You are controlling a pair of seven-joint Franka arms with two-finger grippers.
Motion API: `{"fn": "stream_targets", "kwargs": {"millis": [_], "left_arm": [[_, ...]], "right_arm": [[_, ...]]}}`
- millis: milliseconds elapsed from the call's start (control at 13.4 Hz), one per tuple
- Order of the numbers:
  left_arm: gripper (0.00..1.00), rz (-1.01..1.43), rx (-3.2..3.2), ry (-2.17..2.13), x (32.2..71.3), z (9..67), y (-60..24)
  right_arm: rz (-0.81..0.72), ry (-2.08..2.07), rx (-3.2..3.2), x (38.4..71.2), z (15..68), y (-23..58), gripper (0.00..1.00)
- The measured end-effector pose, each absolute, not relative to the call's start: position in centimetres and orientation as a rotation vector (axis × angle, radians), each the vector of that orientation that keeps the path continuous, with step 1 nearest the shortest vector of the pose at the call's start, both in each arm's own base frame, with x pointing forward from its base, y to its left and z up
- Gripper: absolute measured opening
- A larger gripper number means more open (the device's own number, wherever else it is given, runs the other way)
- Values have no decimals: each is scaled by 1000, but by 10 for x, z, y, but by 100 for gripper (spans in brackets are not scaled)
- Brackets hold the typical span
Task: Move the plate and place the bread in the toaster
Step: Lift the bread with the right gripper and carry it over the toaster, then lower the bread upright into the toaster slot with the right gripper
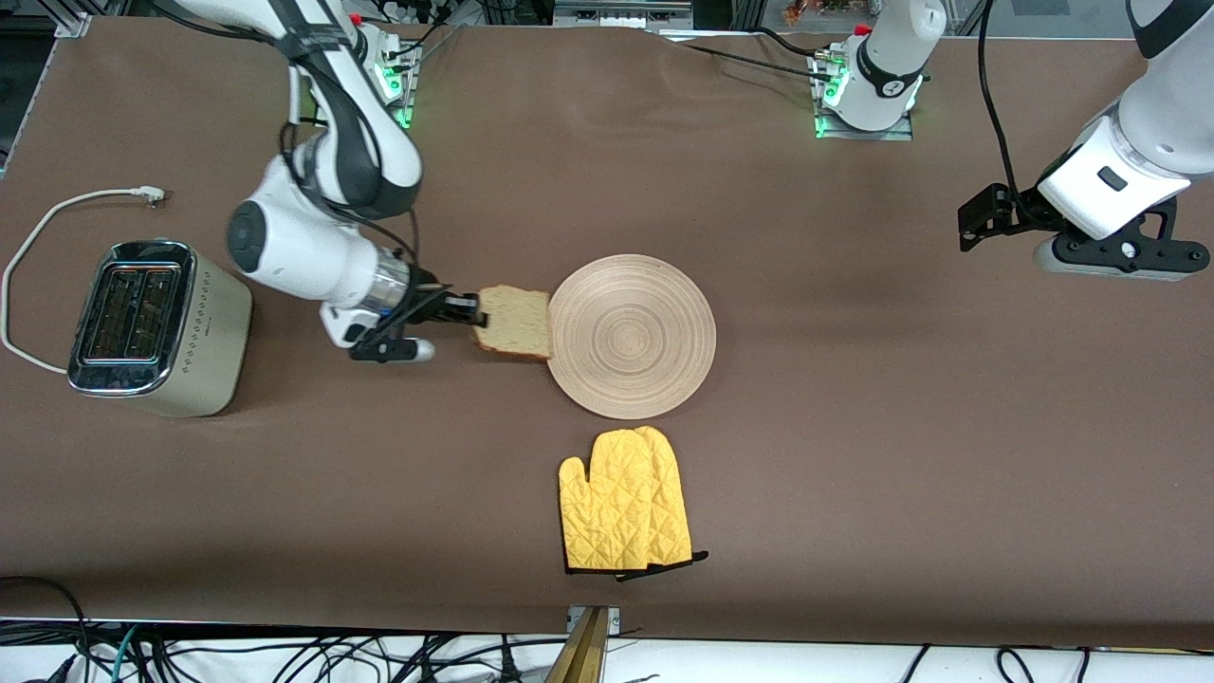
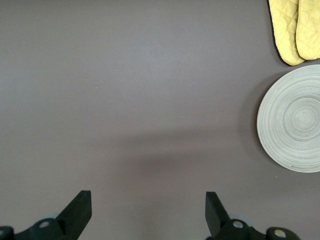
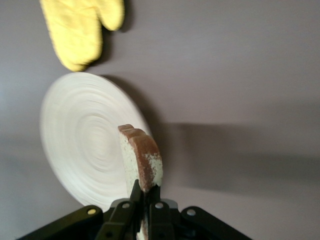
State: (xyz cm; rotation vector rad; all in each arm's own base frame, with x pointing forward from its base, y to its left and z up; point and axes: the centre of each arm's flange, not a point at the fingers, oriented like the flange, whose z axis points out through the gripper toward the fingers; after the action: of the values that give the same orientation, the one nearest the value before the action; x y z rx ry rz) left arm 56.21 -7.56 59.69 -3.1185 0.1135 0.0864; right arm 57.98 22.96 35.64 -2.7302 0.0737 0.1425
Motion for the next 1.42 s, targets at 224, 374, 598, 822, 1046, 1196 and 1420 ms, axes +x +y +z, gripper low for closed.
{"fn": "stream_targets", "kwargs": {"millis": [224,374,598,822,1046,1196,1420], "left_arm": [[100,86,-3119,113,562,597,-76],[100,86,-3119,113,562,597,-75],[100,86,-3119,113,562,597,-75],[100,86,-3119,113,562,597,-75],[100,86,-3119,112,562,597,-75],[100,86,-3119,112,562,597,-75],[100,86,-3119,112,562,597,-75]], "right_arm": [[215,-52,-2883,595,418,165,7],[231,-144,-2950,605,453,116,7],[223,-252,-3061,613,481,35,7],[250,-252,-3153,611,489,-30,7],[308,-189,-3233,602,495,-85,7],[346,-166,-3292,597,498,-109,7],[390,-155,-3351,594,498,-125,7]]}}
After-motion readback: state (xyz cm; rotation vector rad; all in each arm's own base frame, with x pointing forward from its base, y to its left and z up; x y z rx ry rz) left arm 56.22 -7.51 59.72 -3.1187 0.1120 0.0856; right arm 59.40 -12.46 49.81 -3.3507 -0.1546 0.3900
